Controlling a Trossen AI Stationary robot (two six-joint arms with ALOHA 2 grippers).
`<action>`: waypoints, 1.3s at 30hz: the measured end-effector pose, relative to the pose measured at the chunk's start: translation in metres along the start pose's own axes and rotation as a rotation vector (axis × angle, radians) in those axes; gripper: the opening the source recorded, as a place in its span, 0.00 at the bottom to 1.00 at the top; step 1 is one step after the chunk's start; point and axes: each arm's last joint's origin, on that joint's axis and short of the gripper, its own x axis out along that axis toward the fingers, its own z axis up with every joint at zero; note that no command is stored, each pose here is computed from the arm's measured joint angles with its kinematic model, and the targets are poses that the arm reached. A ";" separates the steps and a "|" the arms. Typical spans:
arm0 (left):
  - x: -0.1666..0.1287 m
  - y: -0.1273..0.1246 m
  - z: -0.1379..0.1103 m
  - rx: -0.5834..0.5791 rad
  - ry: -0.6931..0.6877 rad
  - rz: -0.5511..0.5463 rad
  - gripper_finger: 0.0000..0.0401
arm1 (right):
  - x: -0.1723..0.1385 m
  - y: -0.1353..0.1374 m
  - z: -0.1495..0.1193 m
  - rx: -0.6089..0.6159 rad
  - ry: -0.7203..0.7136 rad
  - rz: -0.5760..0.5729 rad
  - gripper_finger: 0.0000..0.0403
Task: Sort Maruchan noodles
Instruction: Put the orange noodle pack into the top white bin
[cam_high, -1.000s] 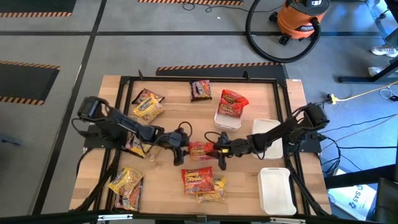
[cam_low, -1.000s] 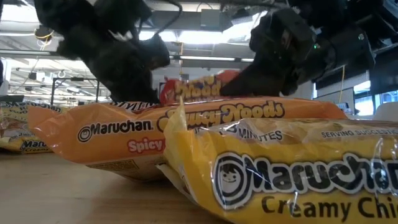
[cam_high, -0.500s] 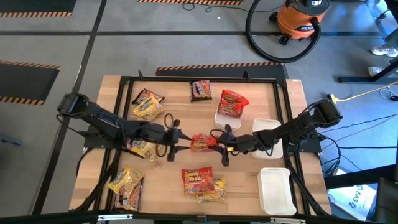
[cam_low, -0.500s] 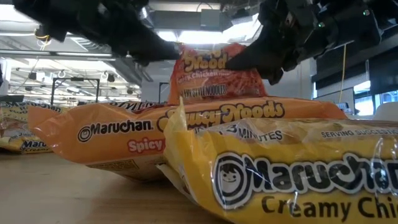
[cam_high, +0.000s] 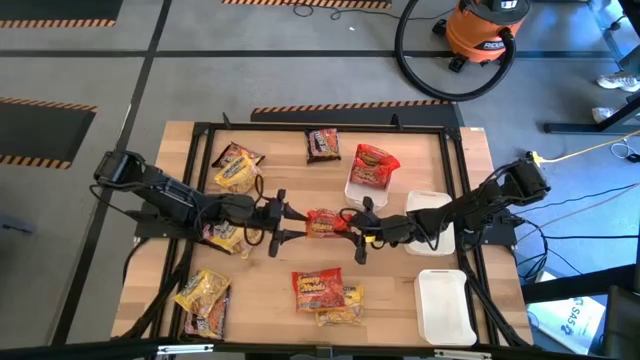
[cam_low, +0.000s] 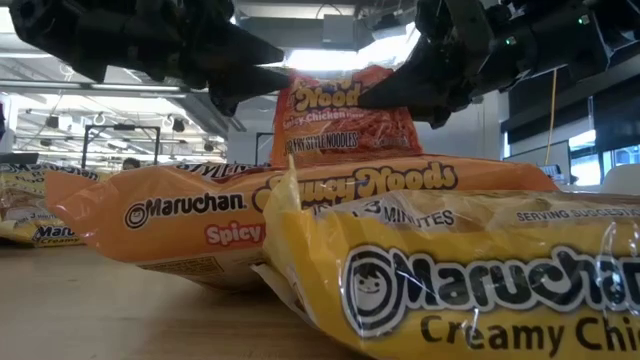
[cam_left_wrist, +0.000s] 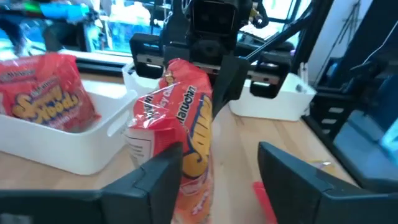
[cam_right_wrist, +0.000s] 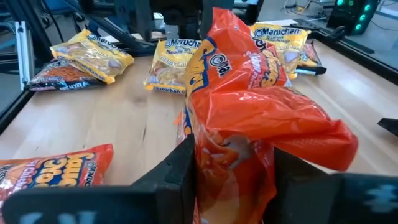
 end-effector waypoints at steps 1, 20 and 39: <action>0.000 0.001 0.001 -0.024 -0.002 -0.009 0.54 | 0.000 0.000 0.000 0.001 -0.003 0.000 0.26; -0.008 0.012 0.010 -0.088 0.009 0.047 0.65 | 0.003 0.002 0.014 -0.054 -0.066 -0.025 0.25; -0.021 0.009 0.012 -0.089 0.091 0.067 0.65 | 0.006 0.007 0.035 -0.148 -0.149 -0.041 0.25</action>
